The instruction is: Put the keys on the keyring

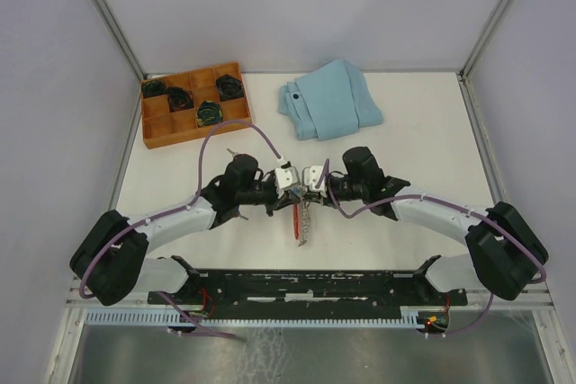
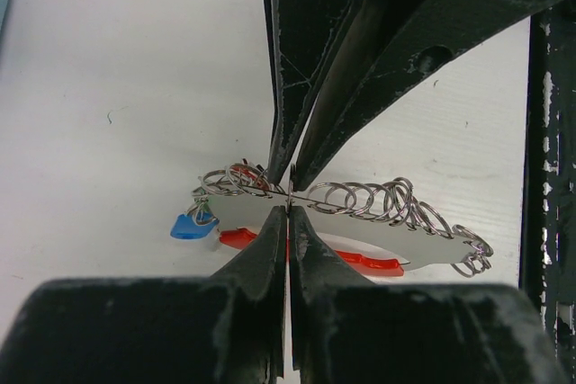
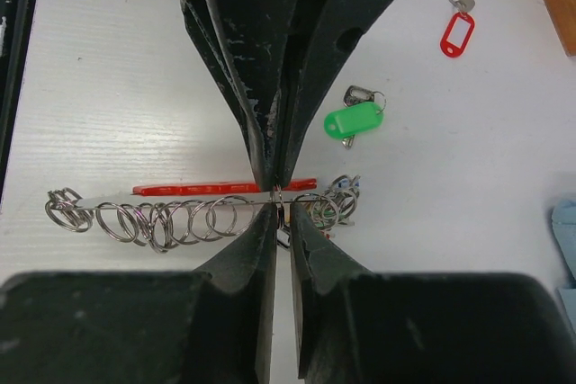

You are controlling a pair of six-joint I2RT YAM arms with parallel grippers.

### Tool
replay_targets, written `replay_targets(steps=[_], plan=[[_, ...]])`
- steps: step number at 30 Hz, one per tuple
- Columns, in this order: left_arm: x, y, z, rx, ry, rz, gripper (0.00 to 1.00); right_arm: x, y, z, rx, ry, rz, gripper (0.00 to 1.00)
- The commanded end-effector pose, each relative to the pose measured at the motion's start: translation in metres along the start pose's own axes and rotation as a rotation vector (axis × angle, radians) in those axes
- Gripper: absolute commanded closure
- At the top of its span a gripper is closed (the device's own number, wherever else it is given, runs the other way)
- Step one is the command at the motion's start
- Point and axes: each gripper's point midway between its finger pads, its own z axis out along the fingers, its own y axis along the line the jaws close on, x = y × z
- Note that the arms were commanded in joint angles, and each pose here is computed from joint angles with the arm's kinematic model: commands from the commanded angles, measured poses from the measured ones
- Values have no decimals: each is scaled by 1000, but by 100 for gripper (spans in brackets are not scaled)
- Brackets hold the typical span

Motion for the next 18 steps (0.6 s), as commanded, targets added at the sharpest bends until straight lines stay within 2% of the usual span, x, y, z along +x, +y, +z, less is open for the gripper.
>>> replay_targets(steps=[1,6,10,12,14,18], plan=[[-36,11,0,-19,-78,111,97,-27,-11,4,3,-69,-50,83],[-37,11,0,-22,-79,113,97,-23,-10,5,-3,-54,-42,89],[-36,11,0,-22,-76,111,97,-18,-8,3,-4,-36,-38,98],[-36,12,0,-27,-76,110,97,-17,-9,2,3,-29,-41,99],[-39,15,-1,-49,-87,104,93,-15,-8,1,9,-23,-44,99],[-44,32,-8,-180,-133,56,75,-13,-8,-2,34,-23,-47,99]])
